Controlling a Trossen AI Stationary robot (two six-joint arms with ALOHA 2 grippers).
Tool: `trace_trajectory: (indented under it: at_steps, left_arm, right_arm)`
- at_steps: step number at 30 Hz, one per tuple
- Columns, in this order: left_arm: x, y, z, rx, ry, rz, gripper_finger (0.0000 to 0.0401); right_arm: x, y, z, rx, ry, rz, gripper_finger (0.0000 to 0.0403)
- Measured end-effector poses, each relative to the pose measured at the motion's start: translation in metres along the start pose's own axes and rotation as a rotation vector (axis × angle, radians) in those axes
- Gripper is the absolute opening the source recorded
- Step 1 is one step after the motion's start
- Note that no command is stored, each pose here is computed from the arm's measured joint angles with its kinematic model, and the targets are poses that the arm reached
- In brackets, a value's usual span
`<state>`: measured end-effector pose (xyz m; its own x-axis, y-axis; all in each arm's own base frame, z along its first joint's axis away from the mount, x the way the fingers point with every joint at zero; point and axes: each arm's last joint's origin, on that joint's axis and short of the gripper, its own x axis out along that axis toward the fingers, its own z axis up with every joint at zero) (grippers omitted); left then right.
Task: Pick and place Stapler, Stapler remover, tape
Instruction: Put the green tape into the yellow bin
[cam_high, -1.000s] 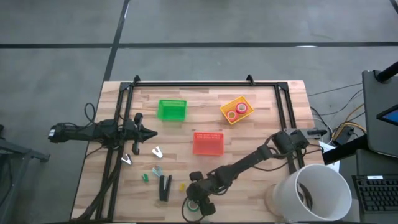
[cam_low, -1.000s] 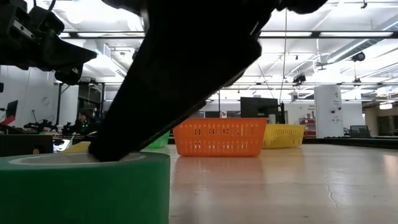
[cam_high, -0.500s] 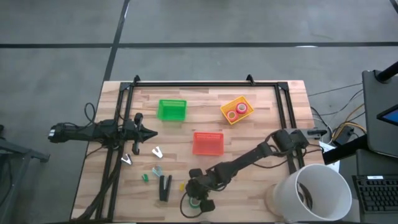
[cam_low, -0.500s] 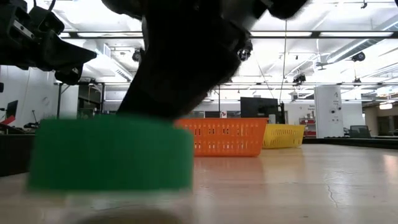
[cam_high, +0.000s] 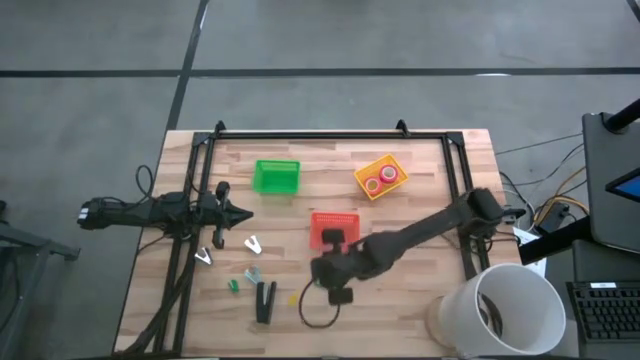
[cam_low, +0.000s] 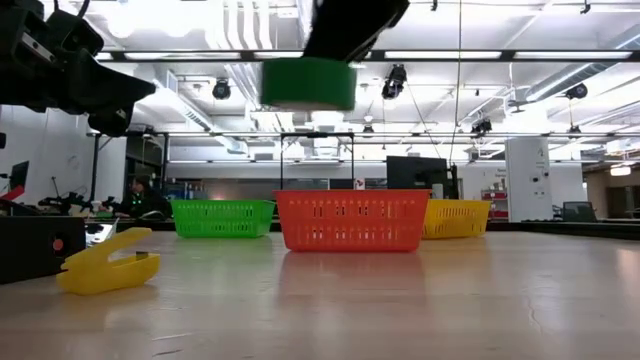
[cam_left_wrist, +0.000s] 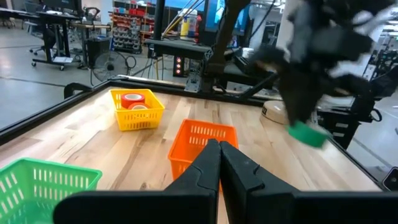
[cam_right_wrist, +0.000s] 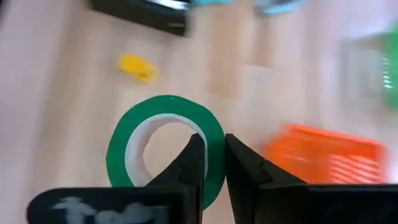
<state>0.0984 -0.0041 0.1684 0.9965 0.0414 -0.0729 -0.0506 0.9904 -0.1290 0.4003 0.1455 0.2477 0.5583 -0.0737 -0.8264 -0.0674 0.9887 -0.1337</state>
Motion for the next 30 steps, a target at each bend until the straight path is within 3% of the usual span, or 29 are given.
trace_trajectory:
  at_steps: [6, 13, 16, 21, 30]
  left_arm:
    - [0.000, 0.000, 0.000, 0.000, 0.000, 0.000, 0.0010]
    - [0.000, 0.000, 0.000, 0.000, 0.000, 0.000, 0.0010]
    - [0.000, 0.000, 0.000, 0.000, 0.000, 0.000, 0.0010]
    - [0.000, 0.000, 0.000, 0.000, 0.000, 0.000, 0.0010]
    - [0.000, 0.000, 0.000, 0.000, 0.000, 0.000, 0.0010]
  right_arm:
    - [-0.042, -0.052, -0.012, 0.115, 0.001, -0.205, 0.0038]
    - [-0.061, -0.125, -0.057, 0.444, 0.008, -0.434, 0.0038]
    - [-0.059, -0.153, -0.082, 0.575, 0.043, -0.500, 0.0038]
    - [-0.048, -0.187, -0.118, 0.689, 0.088, -0.581, 0.0038]
    - [-0.024, -0.213, -0.154, 0.753, 0.163, -0.677, 0.0038]
